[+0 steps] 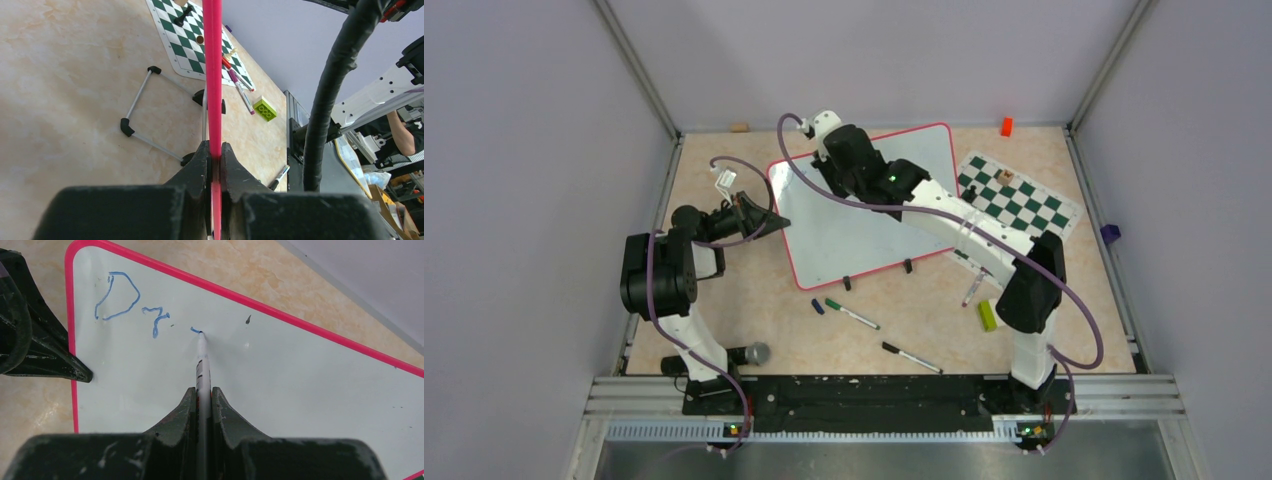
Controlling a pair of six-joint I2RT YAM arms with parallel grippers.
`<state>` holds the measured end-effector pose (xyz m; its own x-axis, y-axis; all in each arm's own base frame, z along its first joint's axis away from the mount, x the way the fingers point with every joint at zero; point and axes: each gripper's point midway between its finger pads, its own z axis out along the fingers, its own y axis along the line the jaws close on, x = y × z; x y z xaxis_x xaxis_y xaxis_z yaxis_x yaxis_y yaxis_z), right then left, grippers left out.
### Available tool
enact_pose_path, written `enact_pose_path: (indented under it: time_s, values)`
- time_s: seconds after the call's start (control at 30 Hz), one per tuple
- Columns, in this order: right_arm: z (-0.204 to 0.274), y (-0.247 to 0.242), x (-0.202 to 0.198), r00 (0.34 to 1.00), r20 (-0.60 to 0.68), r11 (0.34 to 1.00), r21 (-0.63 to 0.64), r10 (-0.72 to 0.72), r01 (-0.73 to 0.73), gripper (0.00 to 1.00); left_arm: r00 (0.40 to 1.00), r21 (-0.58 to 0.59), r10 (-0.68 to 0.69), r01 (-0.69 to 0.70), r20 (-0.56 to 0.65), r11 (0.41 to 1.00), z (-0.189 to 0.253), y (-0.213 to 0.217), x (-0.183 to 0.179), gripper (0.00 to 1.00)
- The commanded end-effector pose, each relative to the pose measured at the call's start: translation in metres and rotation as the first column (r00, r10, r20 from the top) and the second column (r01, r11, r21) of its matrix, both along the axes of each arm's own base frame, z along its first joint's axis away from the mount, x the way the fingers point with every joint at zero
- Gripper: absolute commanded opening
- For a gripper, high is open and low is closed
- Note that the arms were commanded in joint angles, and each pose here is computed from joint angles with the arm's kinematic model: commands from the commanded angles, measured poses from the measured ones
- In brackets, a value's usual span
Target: Write a sentence on the whiteboard
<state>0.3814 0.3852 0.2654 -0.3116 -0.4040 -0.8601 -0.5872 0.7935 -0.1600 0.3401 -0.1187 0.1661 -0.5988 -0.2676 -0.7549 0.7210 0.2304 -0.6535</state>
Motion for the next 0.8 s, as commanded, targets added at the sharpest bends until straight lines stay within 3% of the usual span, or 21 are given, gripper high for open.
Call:
enact_pose_path:
  time_s: [0.0,0.77]
  values:
    - [0.011,-0.012,0.019,0.997,0.029,0.998,0.012,-0.07,0.07,0.0,0.98,0.053,-0.036,0.026,0.197,0.998,0.02,-0.004,-0.005,0.0]
    - [0.01,0.008,0.015,1.0,-0.008,0.999,0.046,0.017,-0.017,0.0,0.98,0.053,-0.04,0.03,0.194,0.998,0.02,-0.004,-0.003,0.0]
